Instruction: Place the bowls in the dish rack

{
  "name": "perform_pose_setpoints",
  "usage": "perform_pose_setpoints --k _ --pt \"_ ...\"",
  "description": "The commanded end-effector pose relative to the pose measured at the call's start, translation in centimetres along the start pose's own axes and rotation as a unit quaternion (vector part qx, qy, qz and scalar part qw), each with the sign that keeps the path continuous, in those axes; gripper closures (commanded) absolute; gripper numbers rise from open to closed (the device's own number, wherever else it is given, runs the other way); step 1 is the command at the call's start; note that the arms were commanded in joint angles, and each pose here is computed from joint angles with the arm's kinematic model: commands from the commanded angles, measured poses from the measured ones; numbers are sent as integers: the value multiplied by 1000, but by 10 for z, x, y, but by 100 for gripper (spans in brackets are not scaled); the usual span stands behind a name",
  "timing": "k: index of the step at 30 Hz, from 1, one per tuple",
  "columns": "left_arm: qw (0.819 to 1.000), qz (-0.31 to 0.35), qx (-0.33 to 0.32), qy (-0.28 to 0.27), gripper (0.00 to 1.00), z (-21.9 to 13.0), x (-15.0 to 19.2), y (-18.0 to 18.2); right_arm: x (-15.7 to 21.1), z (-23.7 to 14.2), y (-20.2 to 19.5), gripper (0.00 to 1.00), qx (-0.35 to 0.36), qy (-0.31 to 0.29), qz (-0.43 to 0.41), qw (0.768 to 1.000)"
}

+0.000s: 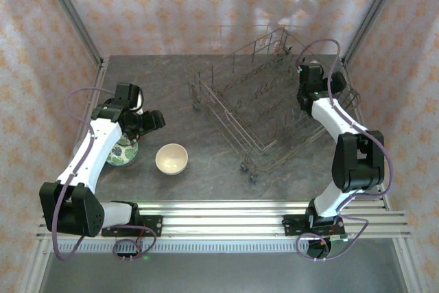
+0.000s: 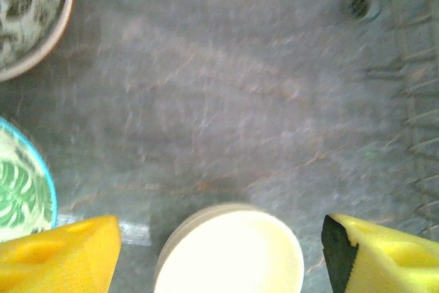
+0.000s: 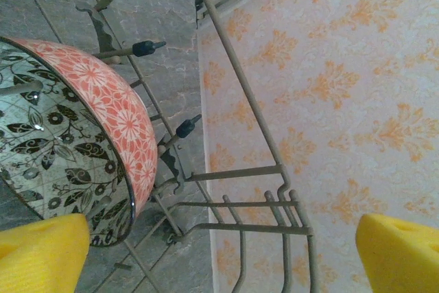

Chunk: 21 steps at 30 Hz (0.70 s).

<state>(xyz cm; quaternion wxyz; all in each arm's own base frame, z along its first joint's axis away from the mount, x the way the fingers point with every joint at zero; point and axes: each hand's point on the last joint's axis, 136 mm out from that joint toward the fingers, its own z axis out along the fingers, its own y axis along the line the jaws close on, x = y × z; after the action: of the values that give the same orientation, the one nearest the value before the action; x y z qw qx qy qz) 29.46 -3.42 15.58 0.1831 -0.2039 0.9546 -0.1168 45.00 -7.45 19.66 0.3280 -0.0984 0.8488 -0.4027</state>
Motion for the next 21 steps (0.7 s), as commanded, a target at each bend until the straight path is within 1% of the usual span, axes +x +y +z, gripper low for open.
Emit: perform_pose_setpoints --k 1,4,10,14,17,21 --pt "999 -4 -10 49 27 4 28 11 -6 -15 -14 1 -2 -3 44 999" --pt "997 -12 -24 71 32 11 43 21 -9 -20 -17 1 -7 -8 64 998" --pt "993 -31 -13 116 34 34 74 28 -15 -28 -20 1 2 -19 77 997" --pt "990 -33 9 135 36 50 82 20 -16 -30 -20 1 0 -22 83 996" --pt "988 -19 6 151 37 60 88 17 -16 -30 -19 1 0 -22 84 996" --pt "987 -12 2 163 44 71 92 15 -15 -30 -18 1 -3 -21 78 997"
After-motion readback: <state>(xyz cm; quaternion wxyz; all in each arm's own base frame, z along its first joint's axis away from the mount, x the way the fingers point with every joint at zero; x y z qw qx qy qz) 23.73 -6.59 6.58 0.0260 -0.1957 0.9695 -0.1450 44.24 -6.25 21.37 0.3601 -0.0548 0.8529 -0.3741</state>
